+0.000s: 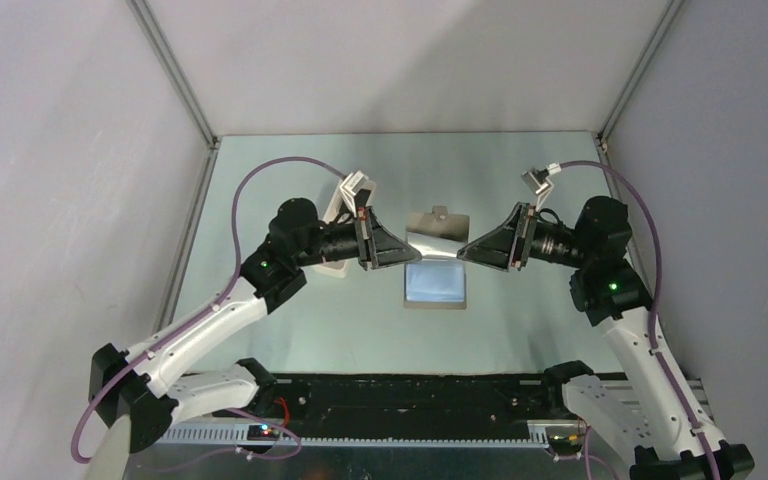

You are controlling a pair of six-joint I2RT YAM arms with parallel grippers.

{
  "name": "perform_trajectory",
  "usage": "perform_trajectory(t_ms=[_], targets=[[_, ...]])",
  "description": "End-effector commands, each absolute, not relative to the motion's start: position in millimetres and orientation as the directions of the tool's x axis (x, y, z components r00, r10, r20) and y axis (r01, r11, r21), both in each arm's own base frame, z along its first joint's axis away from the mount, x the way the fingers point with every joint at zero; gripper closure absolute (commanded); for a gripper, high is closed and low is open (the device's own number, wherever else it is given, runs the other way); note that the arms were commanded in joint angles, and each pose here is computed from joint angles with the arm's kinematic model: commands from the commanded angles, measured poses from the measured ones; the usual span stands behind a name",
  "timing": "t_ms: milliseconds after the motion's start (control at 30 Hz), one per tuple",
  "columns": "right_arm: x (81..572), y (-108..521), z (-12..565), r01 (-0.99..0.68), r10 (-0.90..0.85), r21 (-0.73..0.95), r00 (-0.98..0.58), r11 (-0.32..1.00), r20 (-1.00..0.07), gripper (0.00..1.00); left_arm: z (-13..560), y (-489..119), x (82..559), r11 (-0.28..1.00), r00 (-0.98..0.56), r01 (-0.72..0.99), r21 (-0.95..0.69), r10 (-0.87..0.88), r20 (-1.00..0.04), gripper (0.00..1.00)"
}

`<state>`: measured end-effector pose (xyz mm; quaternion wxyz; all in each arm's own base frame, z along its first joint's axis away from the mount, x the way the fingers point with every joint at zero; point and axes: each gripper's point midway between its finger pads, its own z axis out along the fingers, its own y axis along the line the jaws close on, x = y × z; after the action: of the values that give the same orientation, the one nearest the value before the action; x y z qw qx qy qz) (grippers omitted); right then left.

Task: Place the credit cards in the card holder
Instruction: Open the card holder.

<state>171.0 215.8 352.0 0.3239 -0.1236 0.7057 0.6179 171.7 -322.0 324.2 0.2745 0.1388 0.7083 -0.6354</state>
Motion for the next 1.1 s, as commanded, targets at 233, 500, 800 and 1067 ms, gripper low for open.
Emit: perform_trajectory(t_ms=[233, 500, 800, 1067], targets=[[166, 234, 346, -0.627, 0.127, 0.762, -0.753, 0.159, -0.646, 0.03, 367, -318, 154, 0.041, -0.771, 0.621, -0.783, -0.150, -0.620, 1.00], [172, 262, 363, -0.585, 0.109, 0.811, -0.804, 0.028, -0.584, 0.96, 359, -322, 140, 0.013, -0.753, 0.653, -0.757, -0.089, -0.652, 0.96], [190, 240, 379, -0.594, 0.333, 0.782, -0.710, 0.190, -0.620, 1.00, 338, -315, 152, 0.098, -0.789, 0.582, -0.807, -0.174, -0.590, 0.17], [193, 230, 389, -0.579, 0.452, 0.794, -0.667, 0.184, -0.592, 1.00, 338, -326, 158, 0.087, -0.802, 0.564, -0.821, -0.180, -0.570, 0.33]])
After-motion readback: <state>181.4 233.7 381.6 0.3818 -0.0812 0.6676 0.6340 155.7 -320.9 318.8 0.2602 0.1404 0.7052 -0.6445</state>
